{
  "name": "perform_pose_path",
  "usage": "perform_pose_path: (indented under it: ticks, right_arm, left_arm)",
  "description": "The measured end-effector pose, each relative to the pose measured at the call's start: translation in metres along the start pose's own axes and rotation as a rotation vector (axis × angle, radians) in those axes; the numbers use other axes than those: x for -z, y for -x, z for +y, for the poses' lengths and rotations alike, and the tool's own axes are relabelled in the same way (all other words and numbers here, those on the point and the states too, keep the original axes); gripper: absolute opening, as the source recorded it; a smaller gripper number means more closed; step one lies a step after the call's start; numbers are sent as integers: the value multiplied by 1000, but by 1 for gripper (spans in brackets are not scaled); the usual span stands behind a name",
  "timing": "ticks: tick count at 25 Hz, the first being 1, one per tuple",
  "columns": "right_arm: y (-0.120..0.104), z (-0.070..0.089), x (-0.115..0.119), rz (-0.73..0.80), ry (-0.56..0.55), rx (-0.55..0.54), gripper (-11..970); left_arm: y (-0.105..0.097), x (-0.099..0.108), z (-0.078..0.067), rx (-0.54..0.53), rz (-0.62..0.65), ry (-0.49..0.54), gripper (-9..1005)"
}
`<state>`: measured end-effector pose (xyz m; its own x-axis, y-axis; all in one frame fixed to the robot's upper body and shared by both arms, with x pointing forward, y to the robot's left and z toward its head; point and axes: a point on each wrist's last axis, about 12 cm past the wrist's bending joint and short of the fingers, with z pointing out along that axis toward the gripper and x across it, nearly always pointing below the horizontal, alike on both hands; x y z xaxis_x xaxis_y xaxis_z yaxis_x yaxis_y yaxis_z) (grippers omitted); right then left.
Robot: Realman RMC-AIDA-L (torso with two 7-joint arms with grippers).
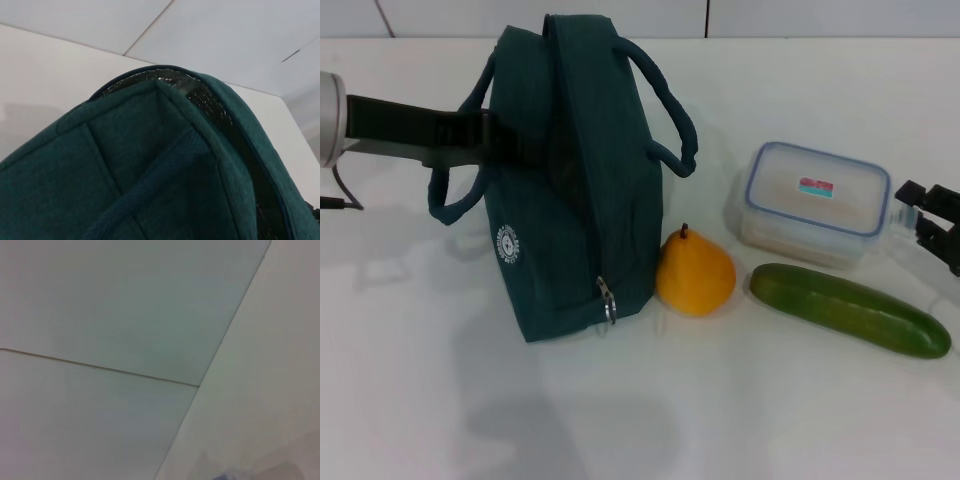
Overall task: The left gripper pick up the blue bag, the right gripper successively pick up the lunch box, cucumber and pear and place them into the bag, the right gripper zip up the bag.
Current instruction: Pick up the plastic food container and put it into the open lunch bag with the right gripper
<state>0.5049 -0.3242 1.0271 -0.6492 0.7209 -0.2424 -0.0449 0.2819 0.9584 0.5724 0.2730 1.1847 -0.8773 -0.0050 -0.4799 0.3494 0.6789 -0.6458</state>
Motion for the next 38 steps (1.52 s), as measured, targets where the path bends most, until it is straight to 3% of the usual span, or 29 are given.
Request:
perform_pose_path:
  ticks: [25, 38]
  right_arm:
    - [-3, 2, -12, 13, 3, -14, 408]
    - [-2, 8, -15, 26, 40, -13, 297]
  left_arm:
    - [0, 1, 1, -9, -3, 4, 42]
    - [0, 1, 2, -6, -10, 8, 42]
